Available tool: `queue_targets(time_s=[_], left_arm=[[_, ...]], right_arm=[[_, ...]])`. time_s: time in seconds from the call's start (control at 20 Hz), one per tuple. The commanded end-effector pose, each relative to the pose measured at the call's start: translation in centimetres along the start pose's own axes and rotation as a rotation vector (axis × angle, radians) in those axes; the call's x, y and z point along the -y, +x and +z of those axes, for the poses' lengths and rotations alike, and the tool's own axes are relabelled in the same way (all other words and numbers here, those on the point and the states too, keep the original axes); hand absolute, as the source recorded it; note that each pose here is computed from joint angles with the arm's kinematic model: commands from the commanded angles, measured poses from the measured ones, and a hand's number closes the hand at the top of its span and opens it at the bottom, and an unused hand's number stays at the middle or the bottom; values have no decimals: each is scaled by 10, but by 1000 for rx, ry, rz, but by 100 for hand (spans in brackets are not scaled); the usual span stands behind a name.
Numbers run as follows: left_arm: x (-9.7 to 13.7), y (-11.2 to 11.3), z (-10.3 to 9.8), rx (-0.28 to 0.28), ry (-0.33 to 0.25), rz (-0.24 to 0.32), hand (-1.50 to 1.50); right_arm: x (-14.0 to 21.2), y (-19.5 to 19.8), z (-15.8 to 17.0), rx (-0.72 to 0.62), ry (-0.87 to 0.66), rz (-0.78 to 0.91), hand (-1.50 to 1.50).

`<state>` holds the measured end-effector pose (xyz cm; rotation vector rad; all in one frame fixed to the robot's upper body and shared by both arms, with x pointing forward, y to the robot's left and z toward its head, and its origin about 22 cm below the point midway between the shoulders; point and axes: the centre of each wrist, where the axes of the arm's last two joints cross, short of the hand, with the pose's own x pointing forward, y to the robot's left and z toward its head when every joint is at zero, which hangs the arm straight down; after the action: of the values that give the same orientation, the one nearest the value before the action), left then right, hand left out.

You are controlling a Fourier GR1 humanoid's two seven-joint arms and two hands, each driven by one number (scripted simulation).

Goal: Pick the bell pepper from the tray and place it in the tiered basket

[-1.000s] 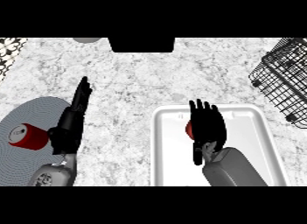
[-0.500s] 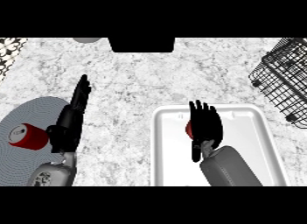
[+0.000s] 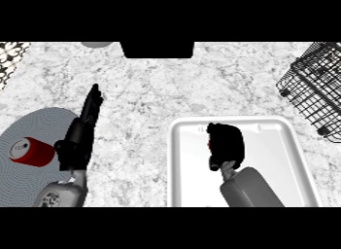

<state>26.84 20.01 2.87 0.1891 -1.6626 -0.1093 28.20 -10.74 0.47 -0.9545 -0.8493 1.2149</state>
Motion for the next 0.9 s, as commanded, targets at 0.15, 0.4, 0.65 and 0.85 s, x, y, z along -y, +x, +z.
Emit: queue_targets(time_s=[0.15,0.4,0.65,0.85], left_arm=[[0,1,-16,0,12,-6,0],[-13,-3,-4,-2,27,-4,0],[-16,-7,3,-10,49,-4,0],[-3,-12,4,-5,30,-4,0]], right_arm=[[-13,-15,-13,59,-141,170,150],[-32,-131,1,298,16,348,150],[-13,-242,23,443,38,466,150],[23,-315,27,417,-104,416,150]])
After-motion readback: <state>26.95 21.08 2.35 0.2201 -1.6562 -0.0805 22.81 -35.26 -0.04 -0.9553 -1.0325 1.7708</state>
